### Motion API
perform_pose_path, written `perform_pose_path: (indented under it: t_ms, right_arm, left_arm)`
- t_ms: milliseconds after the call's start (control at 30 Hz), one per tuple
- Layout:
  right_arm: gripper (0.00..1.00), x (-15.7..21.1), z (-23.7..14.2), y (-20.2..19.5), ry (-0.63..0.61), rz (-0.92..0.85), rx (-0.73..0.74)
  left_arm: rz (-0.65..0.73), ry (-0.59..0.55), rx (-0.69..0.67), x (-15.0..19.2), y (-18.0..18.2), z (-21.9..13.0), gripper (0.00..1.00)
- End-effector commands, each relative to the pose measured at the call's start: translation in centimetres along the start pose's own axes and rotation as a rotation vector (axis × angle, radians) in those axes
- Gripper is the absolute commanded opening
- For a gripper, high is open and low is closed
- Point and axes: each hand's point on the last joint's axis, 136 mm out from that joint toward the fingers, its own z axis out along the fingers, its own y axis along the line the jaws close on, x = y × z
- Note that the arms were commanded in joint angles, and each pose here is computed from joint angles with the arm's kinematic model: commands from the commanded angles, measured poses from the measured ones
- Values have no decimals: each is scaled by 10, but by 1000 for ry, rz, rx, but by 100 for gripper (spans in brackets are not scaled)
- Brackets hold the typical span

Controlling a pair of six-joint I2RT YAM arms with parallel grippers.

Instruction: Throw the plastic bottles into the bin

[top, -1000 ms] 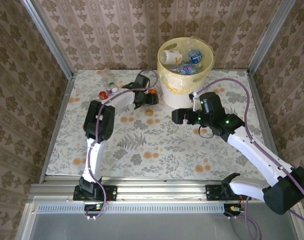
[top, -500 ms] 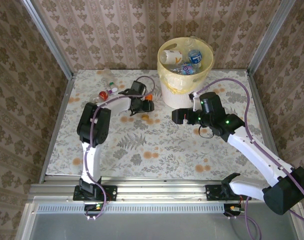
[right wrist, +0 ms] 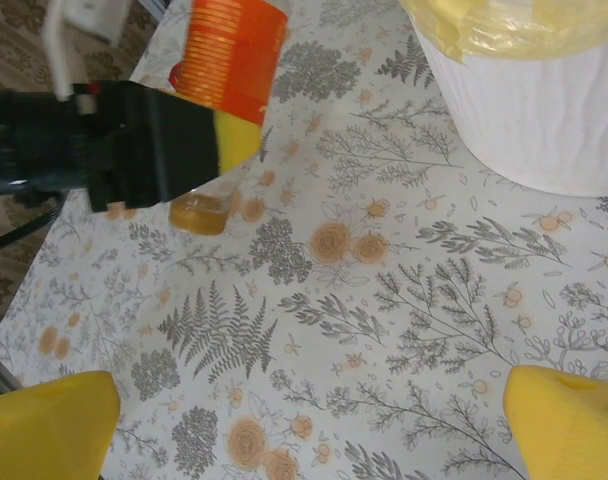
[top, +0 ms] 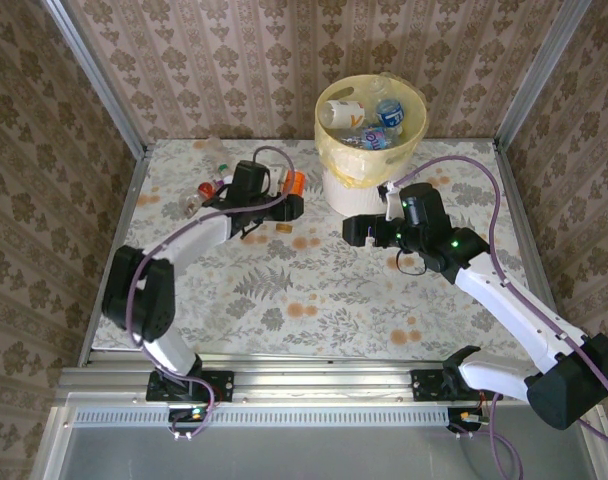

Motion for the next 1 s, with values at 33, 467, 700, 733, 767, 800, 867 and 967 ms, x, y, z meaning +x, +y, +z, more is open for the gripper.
perform_pose_path:
  t_ms: [33, 467, 700, 733, 767, 800, 867, 967]
  right_arm:
    - [100, -10, -6, 17, -39, 19, -92]
    - [100, -26, -20, 72, -110, -15, -335]
    - [100, -27, -13, 82, -106, -28, -359]
    - [100, -26, -11, 83, -104, -27, -360]
    - [100, -26, -10, 83, -104, -26, -358]
    - [100, -27, -10, 83, -106, -26, -356]
    - [100, -28, -9, 82, -115, -23, -352]
    - [100, -33, -12, 85, -134, -20, -364]
  left_arm:
    - [175, -97, 107, -8, -41, -31, 38]
    - [390, -214, 302, 14, -125, -98, 38]
    - [444, -211, 381, 26, -157, -108, 38]
    - [452, -215, 390, 26, -160, -110, 38]
    - [458, -215, 394, 27, -163, -111, 38]
    - [462, -213, 397, 28, -164, -111, 38]
    - [468, -212, 404, 29, -167, -111, 38]
    - [473, -207, 423, 33, -174, -110, 38]
